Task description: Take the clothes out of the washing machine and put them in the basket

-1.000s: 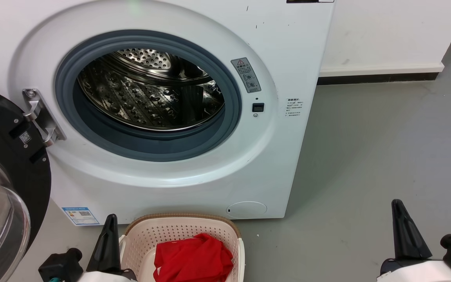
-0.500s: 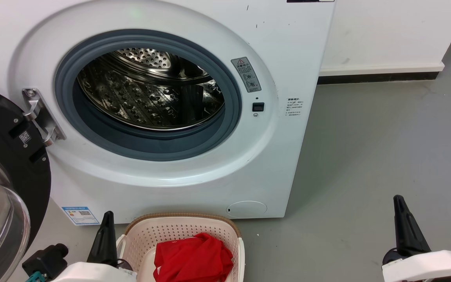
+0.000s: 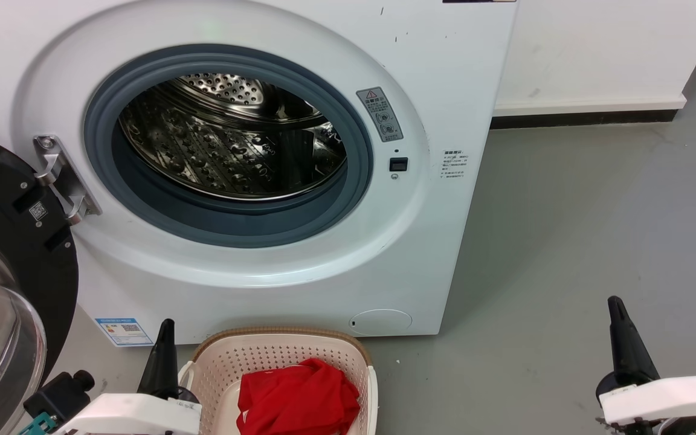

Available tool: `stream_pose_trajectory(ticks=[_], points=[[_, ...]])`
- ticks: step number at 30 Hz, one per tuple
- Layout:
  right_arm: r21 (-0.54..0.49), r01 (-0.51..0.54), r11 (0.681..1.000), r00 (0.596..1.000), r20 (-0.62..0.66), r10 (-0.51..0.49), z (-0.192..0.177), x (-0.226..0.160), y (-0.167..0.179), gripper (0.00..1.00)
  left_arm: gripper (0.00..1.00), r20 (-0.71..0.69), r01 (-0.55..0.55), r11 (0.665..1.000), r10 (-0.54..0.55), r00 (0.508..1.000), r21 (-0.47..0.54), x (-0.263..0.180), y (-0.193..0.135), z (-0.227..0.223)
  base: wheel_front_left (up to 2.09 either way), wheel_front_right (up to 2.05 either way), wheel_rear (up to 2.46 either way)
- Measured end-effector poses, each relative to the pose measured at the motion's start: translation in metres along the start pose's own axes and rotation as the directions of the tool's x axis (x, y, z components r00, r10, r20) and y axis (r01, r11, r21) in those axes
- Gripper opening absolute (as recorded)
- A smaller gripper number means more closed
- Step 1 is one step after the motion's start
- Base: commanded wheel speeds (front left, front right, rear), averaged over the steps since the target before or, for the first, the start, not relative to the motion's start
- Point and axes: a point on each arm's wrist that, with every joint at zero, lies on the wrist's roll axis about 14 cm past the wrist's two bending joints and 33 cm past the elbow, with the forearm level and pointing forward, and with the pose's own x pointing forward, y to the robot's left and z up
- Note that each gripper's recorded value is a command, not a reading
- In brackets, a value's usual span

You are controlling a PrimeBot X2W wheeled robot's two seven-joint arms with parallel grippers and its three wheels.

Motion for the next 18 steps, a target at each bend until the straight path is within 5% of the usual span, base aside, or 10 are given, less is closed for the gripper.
stream_pose_trajectory(ticks=[18], points=[[0.236,0.026,0.971,1.0,-0.022,-0.021,-0.0022,0.0069,-0.0036,0.0,0.0,-0.021,-0.009,0.974,0.005,1.0,-0.227,0.008,0.0004,-0.001,0.0,0.0,0.0]])
